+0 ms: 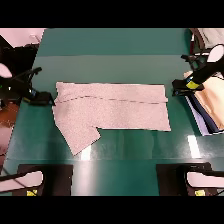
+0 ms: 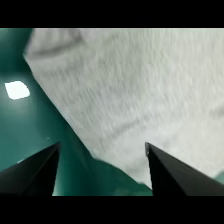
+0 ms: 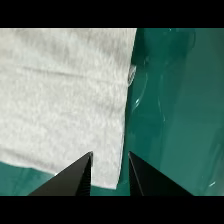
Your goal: Fold the shirts.
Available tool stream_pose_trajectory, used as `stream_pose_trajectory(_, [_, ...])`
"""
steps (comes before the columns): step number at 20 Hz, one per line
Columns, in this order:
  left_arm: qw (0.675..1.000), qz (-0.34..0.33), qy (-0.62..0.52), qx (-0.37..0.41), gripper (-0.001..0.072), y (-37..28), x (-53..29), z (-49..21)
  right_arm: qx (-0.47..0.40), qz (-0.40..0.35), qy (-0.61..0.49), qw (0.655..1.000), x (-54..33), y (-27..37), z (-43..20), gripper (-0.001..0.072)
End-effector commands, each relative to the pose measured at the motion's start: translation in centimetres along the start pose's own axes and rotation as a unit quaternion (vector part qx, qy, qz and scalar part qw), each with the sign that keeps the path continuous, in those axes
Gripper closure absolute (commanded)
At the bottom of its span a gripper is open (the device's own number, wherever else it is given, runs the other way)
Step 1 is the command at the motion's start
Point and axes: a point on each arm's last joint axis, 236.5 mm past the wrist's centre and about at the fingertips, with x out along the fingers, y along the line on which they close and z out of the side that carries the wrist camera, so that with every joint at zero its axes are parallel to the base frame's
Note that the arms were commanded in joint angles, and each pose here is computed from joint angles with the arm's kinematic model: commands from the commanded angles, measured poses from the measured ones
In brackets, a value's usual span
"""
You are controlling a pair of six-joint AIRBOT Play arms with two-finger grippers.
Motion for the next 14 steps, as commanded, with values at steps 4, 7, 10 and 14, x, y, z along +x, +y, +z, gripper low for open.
stream_pose_trajectory(4, [0.992,-0.048,0.041,-0.105,0.0098,-3.0,4.6,-12.1,-0.019,0.038,-0.089,0.995,-4.8,2.5,0.6,0.0434])
stream_pose_trajectory(7, [0.987,-0.081,0.043,-0.133,0.0097,-4.3,6.6,-13.6,-0.02,0.037,-0.088,0.995,-4.9,2.5,0.5,0.0434])
stream_pose_trajectory(10, [0.985,-0.089,0.015,-0.149,0.0098,-4.3,7.4,-12.7,-0.021,0.037,-0.087,0.995,-4.9,2.5,0.4,0.0434])
stream_pose_trajectory(14, [0.985,-0.081,-0.024,-0.15,0.0098,-3.6,7.6,-11.0,-0.022,0.037,-0.083,0.996,-4.9,2.5,0.2,0.0434])
